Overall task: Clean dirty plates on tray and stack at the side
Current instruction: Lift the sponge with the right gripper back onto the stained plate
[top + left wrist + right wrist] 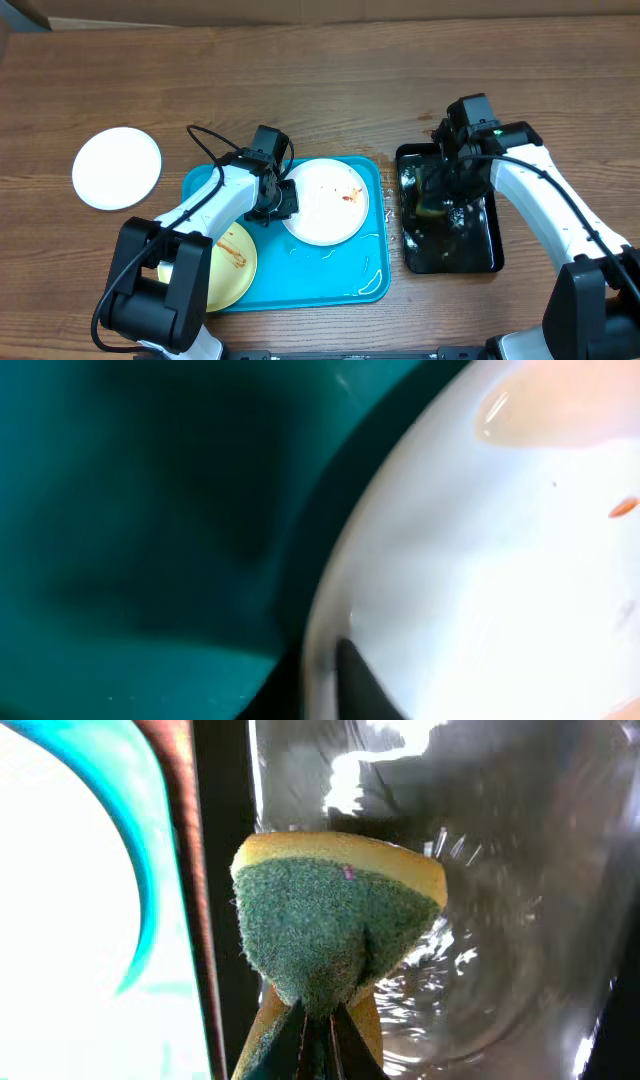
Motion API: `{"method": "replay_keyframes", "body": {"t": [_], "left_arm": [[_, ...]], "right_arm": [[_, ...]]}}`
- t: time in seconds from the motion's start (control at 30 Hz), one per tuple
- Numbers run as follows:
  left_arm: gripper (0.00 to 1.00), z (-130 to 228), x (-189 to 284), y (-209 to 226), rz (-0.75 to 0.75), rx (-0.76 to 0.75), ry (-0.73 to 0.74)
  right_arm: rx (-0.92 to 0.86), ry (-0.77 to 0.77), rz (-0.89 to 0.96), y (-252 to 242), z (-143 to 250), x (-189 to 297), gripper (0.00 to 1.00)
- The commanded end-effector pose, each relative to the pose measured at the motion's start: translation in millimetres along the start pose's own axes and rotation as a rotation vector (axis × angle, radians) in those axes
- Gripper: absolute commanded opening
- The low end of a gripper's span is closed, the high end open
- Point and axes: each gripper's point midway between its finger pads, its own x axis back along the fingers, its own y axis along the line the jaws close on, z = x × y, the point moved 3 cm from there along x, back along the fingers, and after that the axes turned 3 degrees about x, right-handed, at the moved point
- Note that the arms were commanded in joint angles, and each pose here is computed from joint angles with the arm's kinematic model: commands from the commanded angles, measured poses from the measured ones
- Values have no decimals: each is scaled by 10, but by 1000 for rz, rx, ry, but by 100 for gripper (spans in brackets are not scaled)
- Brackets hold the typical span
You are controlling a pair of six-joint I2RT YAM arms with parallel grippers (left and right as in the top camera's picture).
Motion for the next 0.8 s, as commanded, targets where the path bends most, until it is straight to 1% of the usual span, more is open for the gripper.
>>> {"method": "replay_keyframes", "body": {"t": [0.0, 0.07, 0.17, 0.3, 0.5, 0.67, 0.77], "left_arm": [[4, 100, -104, 65, -23, -8, 40], [4, 96, -104, 65, -22, -9, 38], [4, 93, -104, 63, -21, -28, 37], [4, 94, -104, 62, -20, -35, 37], [4, 93, -104, 62, -21, -35, 37], [4, 87, -104, 60, -19, -35, 35], [4, 86, -104, 57, -18, -35, 34]], "right_arm": [[-22, -7, 22, -32, -3, 45, 4], [-26, -10, 40, -58, -8, 45, 4], [-98, -16, 47, -69, -17, 46, 4], [-94, -15, -88, 126, -43, 50, 4], [-79, -11, -241, 345, -61, 86, 4], [-9, -41, -482, 739, -146, 202, 4], [71, -84, -500, 949, -197, 194, 4]]}}
